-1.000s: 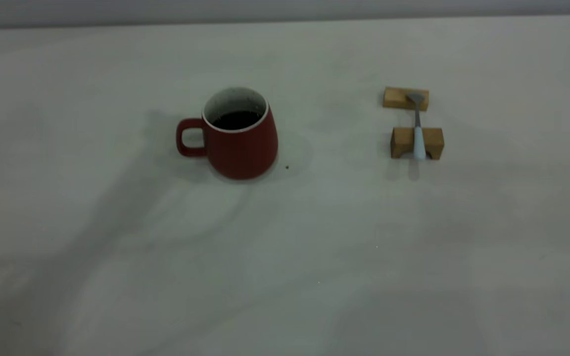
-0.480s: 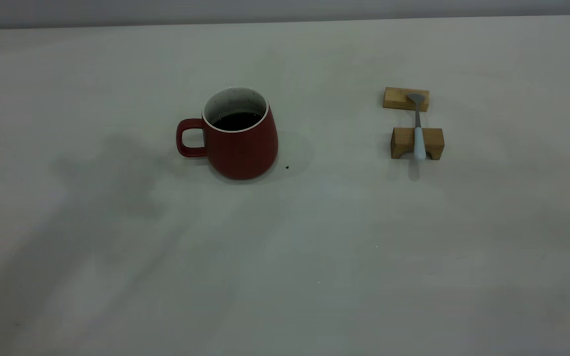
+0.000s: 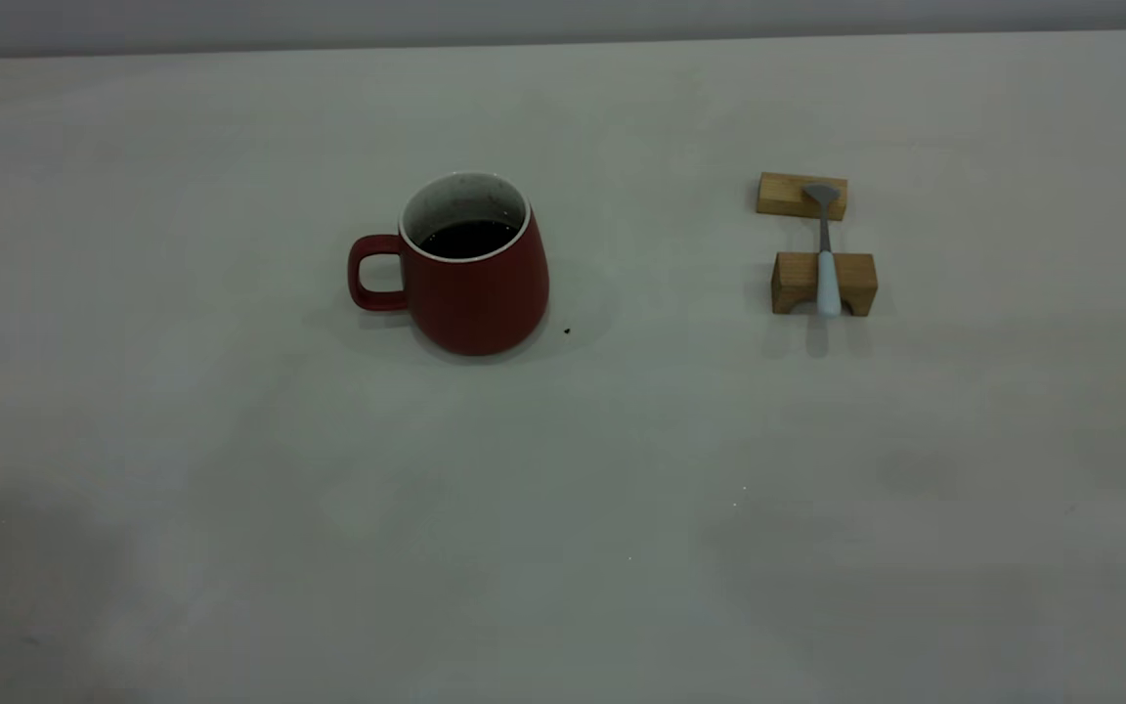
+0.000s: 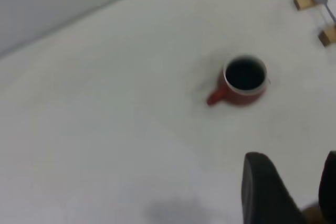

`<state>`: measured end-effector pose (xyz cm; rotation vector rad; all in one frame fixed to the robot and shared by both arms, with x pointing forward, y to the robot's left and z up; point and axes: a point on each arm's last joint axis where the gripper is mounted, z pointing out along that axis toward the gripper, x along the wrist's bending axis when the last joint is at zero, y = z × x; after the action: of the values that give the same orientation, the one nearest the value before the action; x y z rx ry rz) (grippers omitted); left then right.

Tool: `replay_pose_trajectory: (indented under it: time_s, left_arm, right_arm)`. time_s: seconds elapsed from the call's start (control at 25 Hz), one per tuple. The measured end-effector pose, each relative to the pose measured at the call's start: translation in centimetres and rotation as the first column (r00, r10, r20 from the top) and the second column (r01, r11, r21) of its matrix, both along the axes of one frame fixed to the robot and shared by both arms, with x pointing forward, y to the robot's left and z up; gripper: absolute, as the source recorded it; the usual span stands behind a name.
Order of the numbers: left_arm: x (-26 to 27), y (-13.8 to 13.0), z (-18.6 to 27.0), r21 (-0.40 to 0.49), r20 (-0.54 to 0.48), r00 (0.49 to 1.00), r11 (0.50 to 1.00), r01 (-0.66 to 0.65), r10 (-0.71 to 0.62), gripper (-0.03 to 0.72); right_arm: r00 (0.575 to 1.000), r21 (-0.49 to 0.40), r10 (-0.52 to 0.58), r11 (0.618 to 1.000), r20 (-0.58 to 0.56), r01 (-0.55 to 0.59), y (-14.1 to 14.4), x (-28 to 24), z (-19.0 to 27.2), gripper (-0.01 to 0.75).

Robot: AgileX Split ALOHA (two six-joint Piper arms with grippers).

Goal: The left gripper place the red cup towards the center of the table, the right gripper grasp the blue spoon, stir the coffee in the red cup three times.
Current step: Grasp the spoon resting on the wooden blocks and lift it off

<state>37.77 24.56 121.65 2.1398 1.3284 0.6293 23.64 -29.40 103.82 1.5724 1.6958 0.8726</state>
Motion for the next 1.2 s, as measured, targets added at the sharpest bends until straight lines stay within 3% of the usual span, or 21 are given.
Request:
replay_pose_trajectory:
  time_s: [0.32,0.48,0.6,0.88,1.2]
  left_arm:
    - [-9.4,3.9,-8.4,-0.114,-0.048,0.997,0.991,-0.073,0.067,0.330]
    - [-10.8,5.0,-13.1,-0.099,-0.089,0.974,0.971,-0.219,0.210,0.330]
    - [-11.5,5.5,-15.5,-0.116,-0.052,0.943,0.936,-0.332,0.328,0.330]
    - [-13.6,6.1,-17.0,-0.166,0.093,0.897,0.895,-0.414,0.432,0.330]
    - [-15.4,6.5,-18.3,-0.152,0.117,0.884,0.888,-0.435,0.453,0.330]
  right_arm:
    - [1.000,0.000,0.000,1.000,0.000,0.000,0.0,0.0,0.0,0.352]
    - [1.000,0.000,0.000,1.000,0.000,0.000,0.0,0.0,0.0,0.352]
    - [1.000,0.000,0.000,1.000,0.000,0.000,0.0,0.0,0.0,0.352]
    - [1.000,0.000,0.000,1.000,0.000,0.000,0.0,0.0,0.0,0.352]
    - [1.000,0.000,0.000,1.000,0.000,0.000,0.0,0.0,0.0,0.352]
